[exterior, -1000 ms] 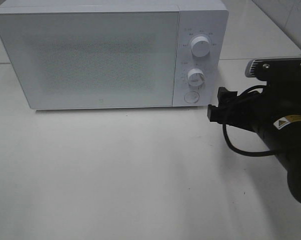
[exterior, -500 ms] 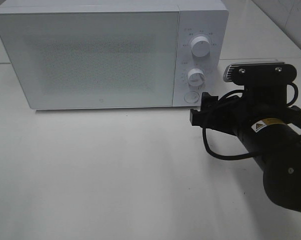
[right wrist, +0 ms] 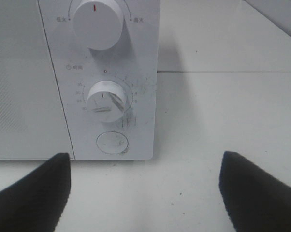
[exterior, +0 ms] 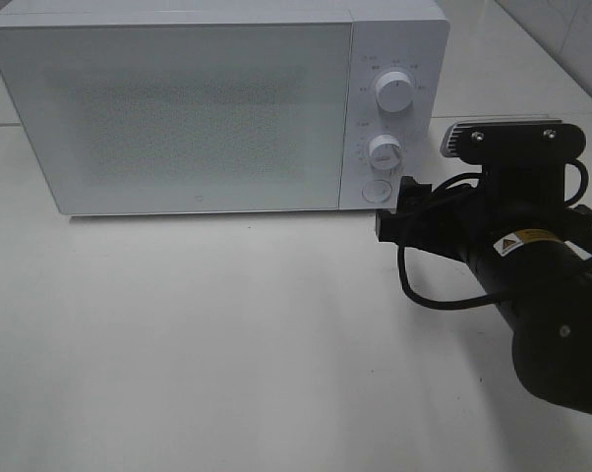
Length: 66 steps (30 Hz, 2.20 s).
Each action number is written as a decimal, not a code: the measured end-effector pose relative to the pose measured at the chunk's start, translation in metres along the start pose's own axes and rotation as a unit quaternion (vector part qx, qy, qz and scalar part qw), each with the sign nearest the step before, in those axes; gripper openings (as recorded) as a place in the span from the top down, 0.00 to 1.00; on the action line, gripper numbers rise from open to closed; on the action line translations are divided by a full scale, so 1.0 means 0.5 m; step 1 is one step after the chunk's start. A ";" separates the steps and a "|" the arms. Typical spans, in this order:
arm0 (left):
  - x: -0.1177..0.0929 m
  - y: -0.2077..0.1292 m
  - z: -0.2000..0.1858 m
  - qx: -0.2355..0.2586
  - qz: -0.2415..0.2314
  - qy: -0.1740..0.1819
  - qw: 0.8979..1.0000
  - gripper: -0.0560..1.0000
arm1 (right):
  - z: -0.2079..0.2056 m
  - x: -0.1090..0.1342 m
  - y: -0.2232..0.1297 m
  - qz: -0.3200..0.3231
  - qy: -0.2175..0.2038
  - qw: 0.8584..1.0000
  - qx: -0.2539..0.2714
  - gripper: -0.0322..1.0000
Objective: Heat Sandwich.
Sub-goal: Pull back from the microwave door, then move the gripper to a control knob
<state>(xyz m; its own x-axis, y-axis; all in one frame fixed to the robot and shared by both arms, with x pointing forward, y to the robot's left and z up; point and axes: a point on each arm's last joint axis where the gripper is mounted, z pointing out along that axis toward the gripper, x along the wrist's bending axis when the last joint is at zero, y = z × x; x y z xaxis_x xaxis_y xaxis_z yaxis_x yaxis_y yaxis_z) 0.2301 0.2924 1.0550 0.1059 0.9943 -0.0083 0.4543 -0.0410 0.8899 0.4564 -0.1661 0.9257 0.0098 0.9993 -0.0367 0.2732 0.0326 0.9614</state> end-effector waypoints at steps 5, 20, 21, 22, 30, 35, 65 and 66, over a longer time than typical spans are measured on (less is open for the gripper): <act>0.000 0.000 0.000 0.000 0.000 0.000 1.000 0.02 | 0.019 0.012 0.000 -0.002 -0.009 1.000 -0.010 0.23; 0.000 0.000 0.000 0.000 0.000 0.000 1.000 0.02 | 0.105 0.053 -0.006 0.008 -0.001 1.000 -0.020 0.23; 0.000 0.000 0.000 0.000 0.000 0.000 1.000 0.02 | 0.105 0.053 -0.006 0.008 -0.001 1.000 -0.020 0.23; 0.000 0.000 0.000 0.000 0.000 0.000 1.000 0.02 | 0.111 0.055 -0.005 0.008 0.001 1.000 -0.020 0.23; 0.000 0.000 0.000 0.000 0.000 0.000 1.000 0.02 | 0.152 0.059 -0.010 0.020 0.002 1.000 -0.021 0.23; 0.000 0.000 0.000 0.000 0.000 0.000 1.000 0.02 | 0.175 0.065 -0.016 0.021 0.005 1.000 -0.012 0.23; 0.000 0.000 0.000 0.000 0.000 0.000 1.000 0.02 | 0.234 0.060 -0.020 0.024 0.007 1.000 -0.014 0.41; 0.000 0.000 0.000 0.000 0.000 0.000 1.000 0.02 | 0.234 0.060 -0.020 0.024 0.007 1.000 -0.014 0.46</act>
<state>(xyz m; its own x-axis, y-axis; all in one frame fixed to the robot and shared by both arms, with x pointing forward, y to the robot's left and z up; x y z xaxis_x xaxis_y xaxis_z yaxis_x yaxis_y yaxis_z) 0.2301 0.2924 1.0550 0.1059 0.9943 -0.0083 0.4543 -0.0410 0.8899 0.5665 -0.1388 0.8830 0.0086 0.9999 0.0123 0.2461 -0.0141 0.9692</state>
